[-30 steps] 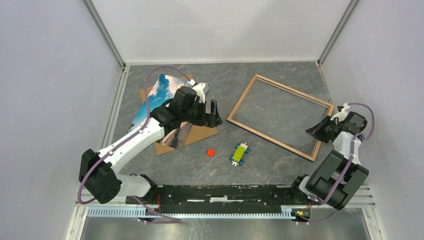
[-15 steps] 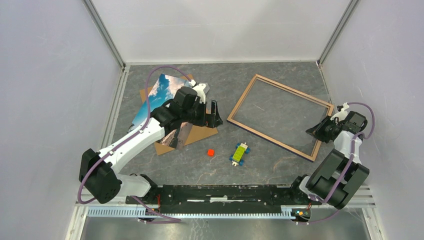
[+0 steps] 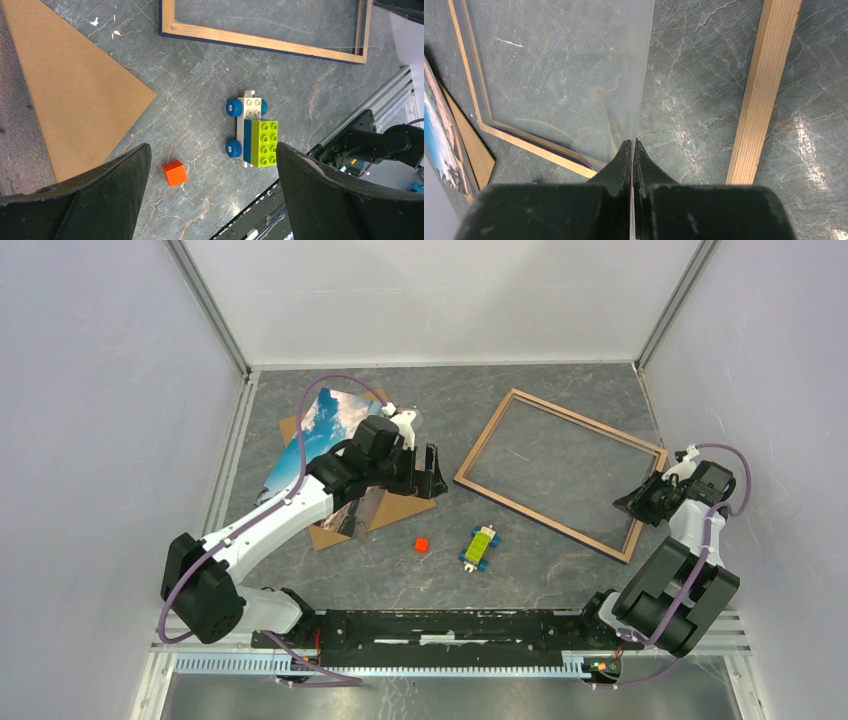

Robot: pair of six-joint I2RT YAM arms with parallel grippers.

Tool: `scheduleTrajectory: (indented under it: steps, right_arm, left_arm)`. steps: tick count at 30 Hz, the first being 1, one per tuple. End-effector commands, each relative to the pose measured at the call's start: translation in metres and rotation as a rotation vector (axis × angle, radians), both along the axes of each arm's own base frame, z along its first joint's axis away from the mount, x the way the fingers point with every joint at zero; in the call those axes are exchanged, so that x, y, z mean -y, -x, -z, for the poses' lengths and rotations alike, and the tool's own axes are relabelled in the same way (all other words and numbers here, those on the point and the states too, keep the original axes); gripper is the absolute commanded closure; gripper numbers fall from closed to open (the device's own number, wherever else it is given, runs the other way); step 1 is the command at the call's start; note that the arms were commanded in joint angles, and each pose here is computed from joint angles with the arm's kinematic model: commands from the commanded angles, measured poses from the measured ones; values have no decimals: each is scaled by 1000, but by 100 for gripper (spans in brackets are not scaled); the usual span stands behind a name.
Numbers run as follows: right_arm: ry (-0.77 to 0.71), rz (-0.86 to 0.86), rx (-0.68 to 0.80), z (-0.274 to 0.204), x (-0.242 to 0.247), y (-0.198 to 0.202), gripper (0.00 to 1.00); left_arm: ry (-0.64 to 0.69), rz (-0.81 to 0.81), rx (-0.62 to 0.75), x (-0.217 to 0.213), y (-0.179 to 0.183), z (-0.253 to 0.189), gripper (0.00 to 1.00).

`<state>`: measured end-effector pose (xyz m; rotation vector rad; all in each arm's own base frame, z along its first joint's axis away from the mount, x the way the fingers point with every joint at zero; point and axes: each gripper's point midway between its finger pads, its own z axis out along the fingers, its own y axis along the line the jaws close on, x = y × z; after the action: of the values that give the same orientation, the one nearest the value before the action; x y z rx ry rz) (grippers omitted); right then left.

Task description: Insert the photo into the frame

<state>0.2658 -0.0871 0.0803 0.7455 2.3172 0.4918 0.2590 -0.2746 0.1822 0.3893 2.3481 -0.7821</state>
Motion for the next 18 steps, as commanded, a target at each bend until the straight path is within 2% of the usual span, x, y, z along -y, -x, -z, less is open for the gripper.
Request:
scheduleTrajectory:
  steps: [1,18]
  right_arm:
    - [65,-11,15,-10,9,-2,100]
    - [58,-62,40,-9,0,-11,100]
  left_arm:
    - [16,36,41,7,-1,-5,0]
    - [11,42,42,8,-1,-4,0]
